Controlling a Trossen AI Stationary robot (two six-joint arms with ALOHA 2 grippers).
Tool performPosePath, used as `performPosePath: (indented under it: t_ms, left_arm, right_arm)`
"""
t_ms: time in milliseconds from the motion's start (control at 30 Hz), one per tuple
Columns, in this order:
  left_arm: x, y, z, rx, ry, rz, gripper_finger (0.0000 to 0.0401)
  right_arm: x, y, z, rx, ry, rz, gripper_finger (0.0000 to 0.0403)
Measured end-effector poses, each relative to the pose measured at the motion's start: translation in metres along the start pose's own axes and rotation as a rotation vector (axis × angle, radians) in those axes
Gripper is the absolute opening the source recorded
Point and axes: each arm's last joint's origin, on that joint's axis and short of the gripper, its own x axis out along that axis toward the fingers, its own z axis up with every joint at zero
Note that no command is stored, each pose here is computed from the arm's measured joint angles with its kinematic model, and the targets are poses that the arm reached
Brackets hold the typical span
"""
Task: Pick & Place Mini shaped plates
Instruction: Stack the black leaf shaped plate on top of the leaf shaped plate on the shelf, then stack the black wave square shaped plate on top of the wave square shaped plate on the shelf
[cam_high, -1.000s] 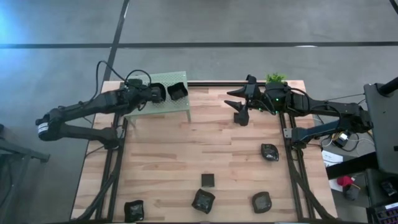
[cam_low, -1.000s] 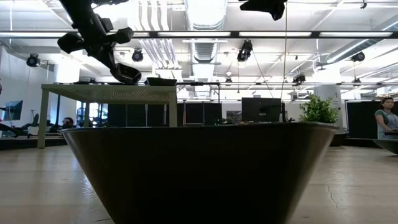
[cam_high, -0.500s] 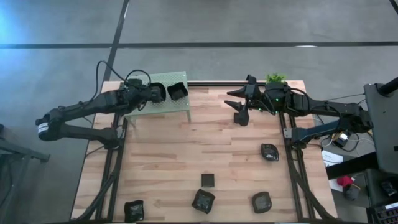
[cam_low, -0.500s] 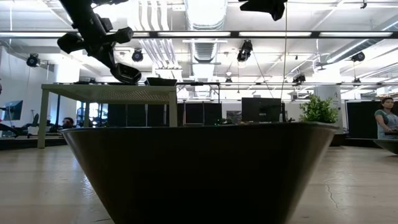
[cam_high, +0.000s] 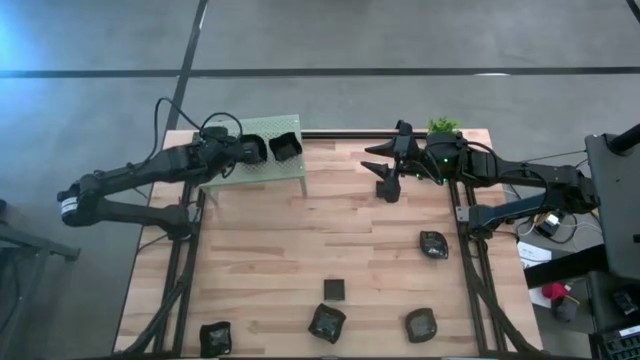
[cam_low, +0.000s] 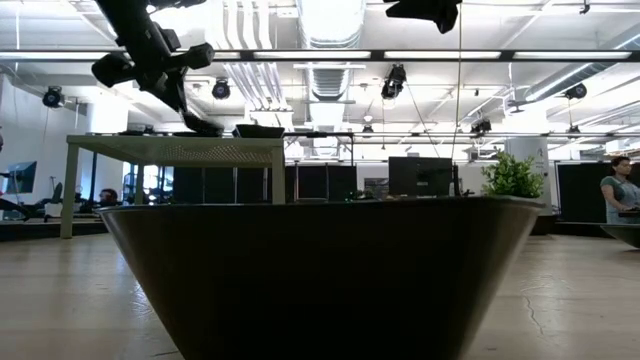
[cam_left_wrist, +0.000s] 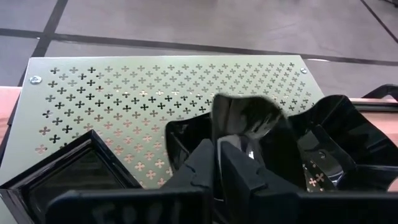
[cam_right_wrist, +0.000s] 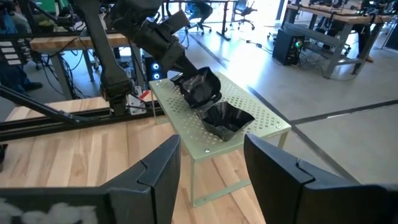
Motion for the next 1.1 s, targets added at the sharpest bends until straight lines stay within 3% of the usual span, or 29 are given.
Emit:
performPosePath:
  t_ms: [233, 567, 833, 1100]
  left_arm:
    - [0.0, 0.0, 0.0, 0.011, -0.002, 0.004, 0.0072]
    - [-0.008, 0.003, 0.006, 0.153, -0.023, -0.025, 0.008]
    - [-0.028, -0.01, 0.006, 0.311, -0.051, -0.16, 0.0065]
    - [-0.055, -0.03, -0.019, 0.461, -0.102, -0.326, 0.0033]
  right_arm:
    - [0.0, 0.0, 0.0, 0.003, 0.0, 0.0, 0.0173]
    - [0.0, 0.0, 0.0, 0.003, 0.0, 0.0, 0.0173]
    - [0.0, 0.0, -0.004, -0.008, 0.04, -0.004, 0.0147]
    - [0.0, -0.001, -0.009, -0.009, 0.082, -0.006, 0.0086]
